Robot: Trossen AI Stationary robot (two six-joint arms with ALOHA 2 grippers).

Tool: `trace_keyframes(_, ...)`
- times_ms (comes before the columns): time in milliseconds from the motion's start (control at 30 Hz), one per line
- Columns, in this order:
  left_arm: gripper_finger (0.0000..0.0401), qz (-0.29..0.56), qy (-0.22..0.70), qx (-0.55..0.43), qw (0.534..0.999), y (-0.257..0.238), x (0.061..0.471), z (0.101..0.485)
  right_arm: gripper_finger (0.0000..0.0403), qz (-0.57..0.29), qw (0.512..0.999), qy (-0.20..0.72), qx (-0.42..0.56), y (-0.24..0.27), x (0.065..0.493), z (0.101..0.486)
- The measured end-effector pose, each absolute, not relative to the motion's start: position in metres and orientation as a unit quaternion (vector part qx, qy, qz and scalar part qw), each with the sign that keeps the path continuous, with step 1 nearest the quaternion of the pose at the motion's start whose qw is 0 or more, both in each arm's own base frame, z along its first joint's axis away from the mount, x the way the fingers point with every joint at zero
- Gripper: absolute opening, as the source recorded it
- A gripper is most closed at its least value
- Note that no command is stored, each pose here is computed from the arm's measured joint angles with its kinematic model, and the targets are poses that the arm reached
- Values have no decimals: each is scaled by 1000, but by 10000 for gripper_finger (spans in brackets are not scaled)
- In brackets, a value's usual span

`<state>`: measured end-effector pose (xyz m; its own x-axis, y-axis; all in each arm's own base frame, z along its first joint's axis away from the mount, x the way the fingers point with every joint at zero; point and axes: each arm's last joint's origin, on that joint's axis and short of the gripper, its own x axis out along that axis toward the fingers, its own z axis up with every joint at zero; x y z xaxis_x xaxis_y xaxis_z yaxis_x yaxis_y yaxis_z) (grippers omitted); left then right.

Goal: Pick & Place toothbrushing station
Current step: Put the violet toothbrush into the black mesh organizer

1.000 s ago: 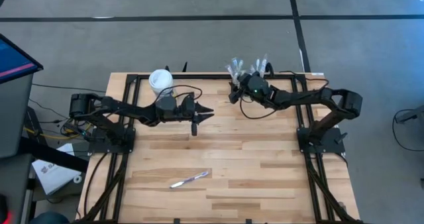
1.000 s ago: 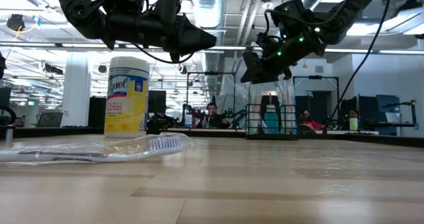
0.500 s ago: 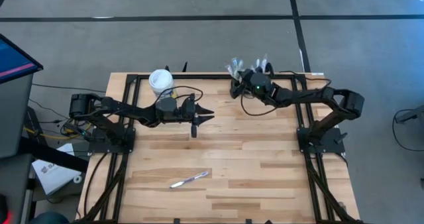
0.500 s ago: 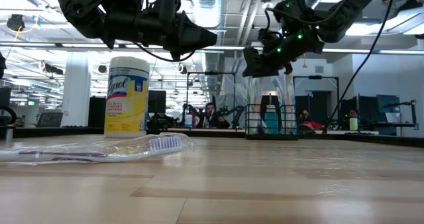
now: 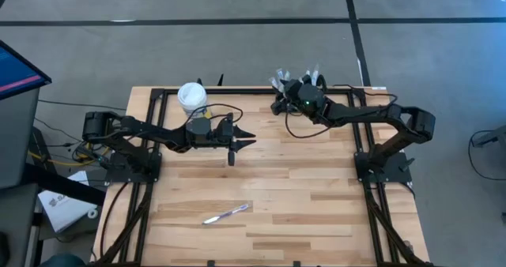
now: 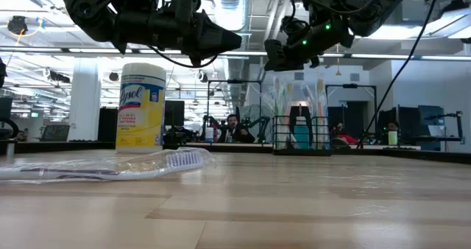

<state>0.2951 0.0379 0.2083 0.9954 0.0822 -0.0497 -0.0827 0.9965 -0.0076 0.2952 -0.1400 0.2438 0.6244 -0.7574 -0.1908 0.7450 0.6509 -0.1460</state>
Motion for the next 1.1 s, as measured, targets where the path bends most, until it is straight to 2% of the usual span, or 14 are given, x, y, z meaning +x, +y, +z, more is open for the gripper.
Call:
trace_keyframes(233,76,18,27,-5,999,25,296,208,166,-400,909,108,-31,-126,295,263)
trace_keyframes(400,76,-41,52,-34,997,11,297,203,168,-371,922,107,-37,-103,290,278)
trace_keyframes(800,76,-105,217,-43,970,-26,287,173,157,-293,941,164,-48,-54,295,269)
trace_keyframes(1100,76,-130,317,-117,932,-52,275,158,147,-270,945,176,-52,-40,299,266)
